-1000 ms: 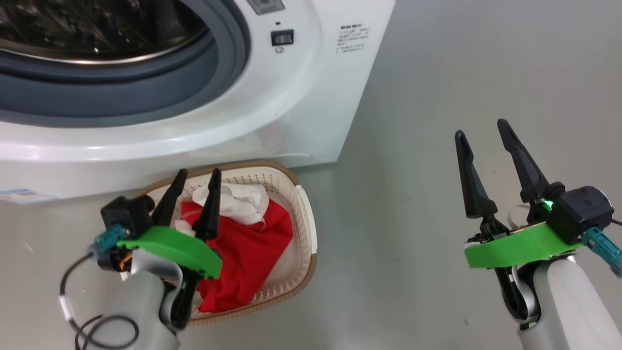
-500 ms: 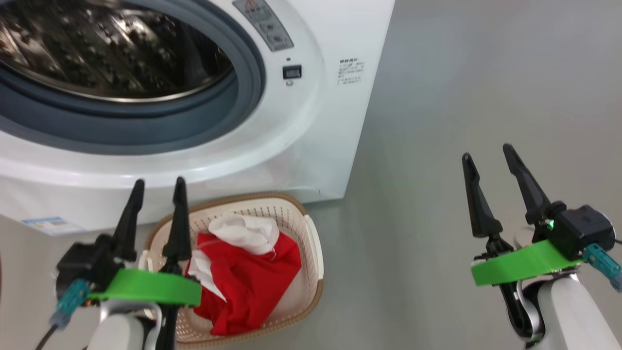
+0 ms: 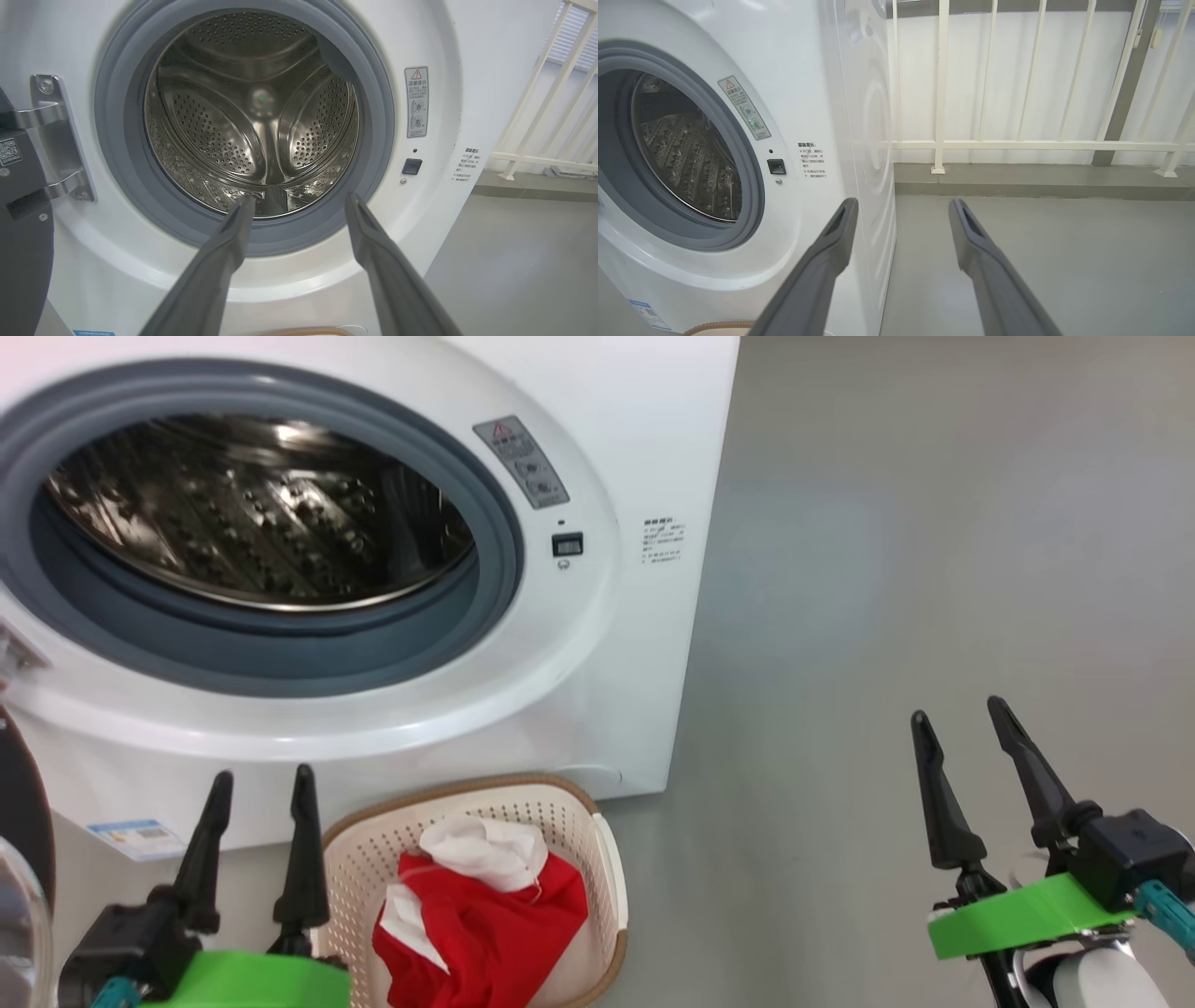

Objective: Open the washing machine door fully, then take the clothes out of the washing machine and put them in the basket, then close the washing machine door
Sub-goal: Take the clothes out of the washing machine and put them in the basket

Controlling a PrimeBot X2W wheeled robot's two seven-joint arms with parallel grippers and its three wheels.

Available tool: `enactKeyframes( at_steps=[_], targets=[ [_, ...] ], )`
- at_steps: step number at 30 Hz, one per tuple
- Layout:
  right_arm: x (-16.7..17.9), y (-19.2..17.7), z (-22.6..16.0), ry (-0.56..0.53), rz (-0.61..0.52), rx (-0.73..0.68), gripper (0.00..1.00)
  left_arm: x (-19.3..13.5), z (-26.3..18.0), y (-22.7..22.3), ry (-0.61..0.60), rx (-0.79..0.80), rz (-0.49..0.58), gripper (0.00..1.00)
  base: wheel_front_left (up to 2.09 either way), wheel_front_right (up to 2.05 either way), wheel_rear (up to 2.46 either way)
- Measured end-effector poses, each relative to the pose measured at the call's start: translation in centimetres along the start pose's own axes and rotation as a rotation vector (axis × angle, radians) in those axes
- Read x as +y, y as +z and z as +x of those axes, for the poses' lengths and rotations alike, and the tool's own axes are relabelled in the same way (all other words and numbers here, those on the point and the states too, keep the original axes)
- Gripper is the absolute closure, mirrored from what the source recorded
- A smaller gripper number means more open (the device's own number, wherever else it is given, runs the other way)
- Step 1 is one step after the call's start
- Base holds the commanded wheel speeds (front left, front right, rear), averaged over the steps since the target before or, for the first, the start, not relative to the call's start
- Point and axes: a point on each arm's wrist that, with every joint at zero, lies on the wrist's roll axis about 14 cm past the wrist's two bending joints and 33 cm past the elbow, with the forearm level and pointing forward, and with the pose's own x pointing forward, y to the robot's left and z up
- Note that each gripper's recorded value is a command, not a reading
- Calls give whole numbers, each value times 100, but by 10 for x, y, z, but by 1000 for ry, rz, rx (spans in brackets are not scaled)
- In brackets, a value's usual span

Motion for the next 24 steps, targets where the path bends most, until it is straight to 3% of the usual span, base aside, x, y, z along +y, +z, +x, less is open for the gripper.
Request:
enactKeyframes(
  at_steps=[24],
  targets=[
    [-8,22,-37,-31,-1,-55,0,6,-37,17,18,-15,60,0,0,0,0]
  ],
)
